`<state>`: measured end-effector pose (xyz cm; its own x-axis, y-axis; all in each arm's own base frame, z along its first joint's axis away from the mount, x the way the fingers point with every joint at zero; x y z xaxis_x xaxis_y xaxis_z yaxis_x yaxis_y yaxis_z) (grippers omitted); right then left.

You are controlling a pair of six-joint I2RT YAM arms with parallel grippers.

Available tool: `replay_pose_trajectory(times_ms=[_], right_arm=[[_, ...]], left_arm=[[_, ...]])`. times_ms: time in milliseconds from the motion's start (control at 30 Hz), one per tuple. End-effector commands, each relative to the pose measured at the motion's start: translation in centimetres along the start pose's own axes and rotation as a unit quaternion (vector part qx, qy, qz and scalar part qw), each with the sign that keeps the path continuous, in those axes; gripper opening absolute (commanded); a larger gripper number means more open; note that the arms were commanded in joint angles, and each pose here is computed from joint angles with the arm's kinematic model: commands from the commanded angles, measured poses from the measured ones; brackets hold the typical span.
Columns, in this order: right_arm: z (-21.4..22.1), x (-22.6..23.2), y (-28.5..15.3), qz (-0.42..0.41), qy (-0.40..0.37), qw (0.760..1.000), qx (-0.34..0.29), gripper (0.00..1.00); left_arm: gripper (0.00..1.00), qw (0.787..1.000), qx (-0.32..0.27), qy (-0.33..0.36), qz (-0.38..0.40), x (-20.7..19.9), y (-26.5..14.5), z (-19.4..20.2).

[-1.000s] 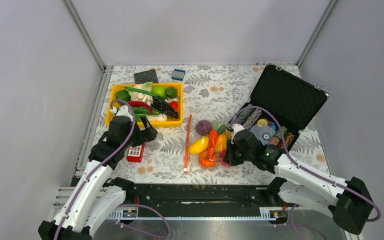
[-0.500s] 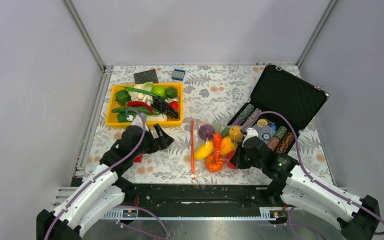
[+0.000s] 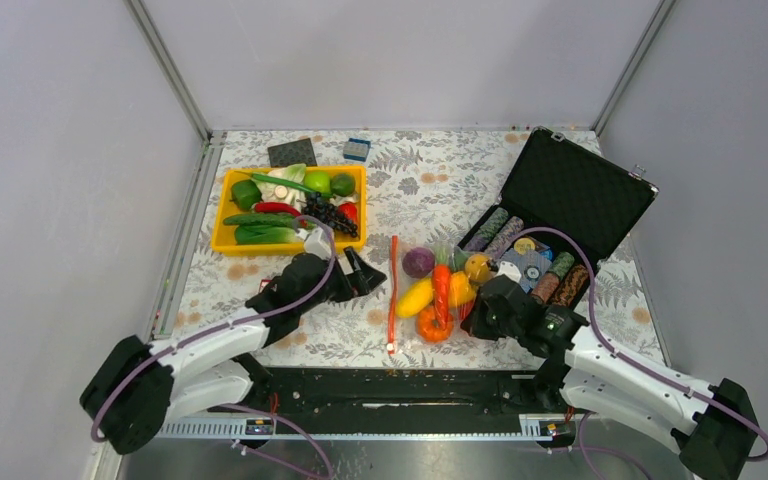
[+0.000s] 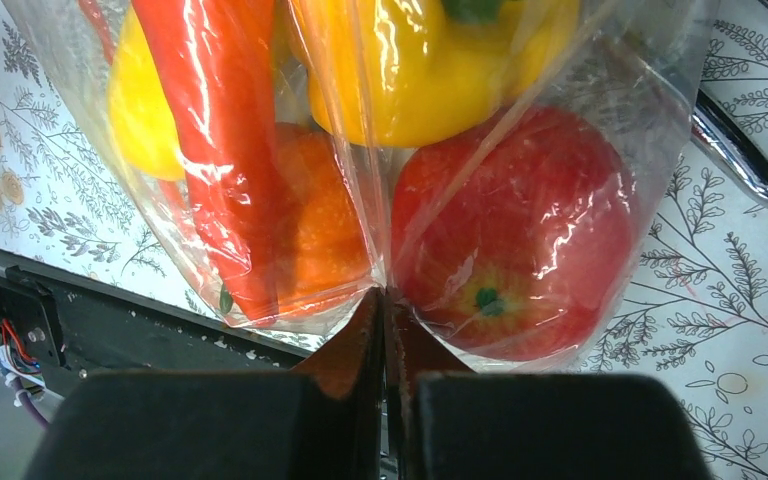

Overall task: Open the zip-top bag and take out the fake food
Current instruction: Pick up the zipper food storage bag at the center of the board.

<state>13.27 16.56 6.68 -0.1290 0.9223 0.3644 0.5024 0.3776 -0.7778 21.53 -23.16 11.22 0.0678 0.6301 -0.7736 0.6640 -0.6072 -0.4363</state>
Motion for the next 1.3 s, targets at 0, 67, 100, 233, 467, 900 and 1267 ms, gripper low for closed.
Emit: replay_pose_trajectory(times_ms=[0, 67, 100, 233, 467, 900, 1267], right_arm=[[1.8, -3.4, 0.2, 0.069, 0.0, 0.998, 0.016, 0.0], [1.7, -3.1, 0.2, 0.059, 0.003, 0.998, 0.011, 0.0], [1.7, -3.0, 0.3, 0.056, 0.006, 0.998, 0.009, 0.0], [1.6, -2.8, 0.3, 0.046, 0.012, 0.999, 0.002, 0.0], [1.3, -1.9, 0.3, 0.03, 0.01, 0.999, 0.005, 0.01], [1.2, -1.6, 0.2, 0.022, 0.014, 1.0, 0.001, 0.01], [0.5, -1.4, -0.2, 0.021, 0.007, 1.0, -0.012, 0.06]], left_arm=[[0.86, 0.994, -0.036, -0.004, 0.101, -4.6, 1.6, -1.4], [0.81, 0.993, -0.022, -0.001, 0.116, -5.1, 2.5, -0.7], [0.79, 0.993, -0.015, 0.0, 0.12, -5.2, 3.0, -0.3], [0.7, 0.994, 0.005, -0.002, 0.106, -4.1, 4.7, 1.1], [0.56, 0.994, 0.013, -0.001, 0.108, -3.4, 6.3, 1.9], [0.31, 0.988, 0.031, -0.021, 0.15, -3.9, 7.6, 3.0], [0.0, 0.989, 0.034, -0.012, 0.147, -4.5, 6.5, 2.7]])
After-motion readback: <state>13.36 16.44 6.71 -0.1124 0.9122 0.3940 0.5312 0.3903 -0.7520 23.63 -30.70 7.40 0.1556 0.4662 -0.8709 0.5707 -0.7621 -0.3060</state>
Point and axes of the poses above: each gripper's point midway between its finger pads, its own y axis out along the fingers, its own x axis along the line the jaws close on, z = x × y, the point moved 1 cm from there along -y, back along the fingers, and after that the axes turned 7 degrees about -y, right-handed, at the moved point
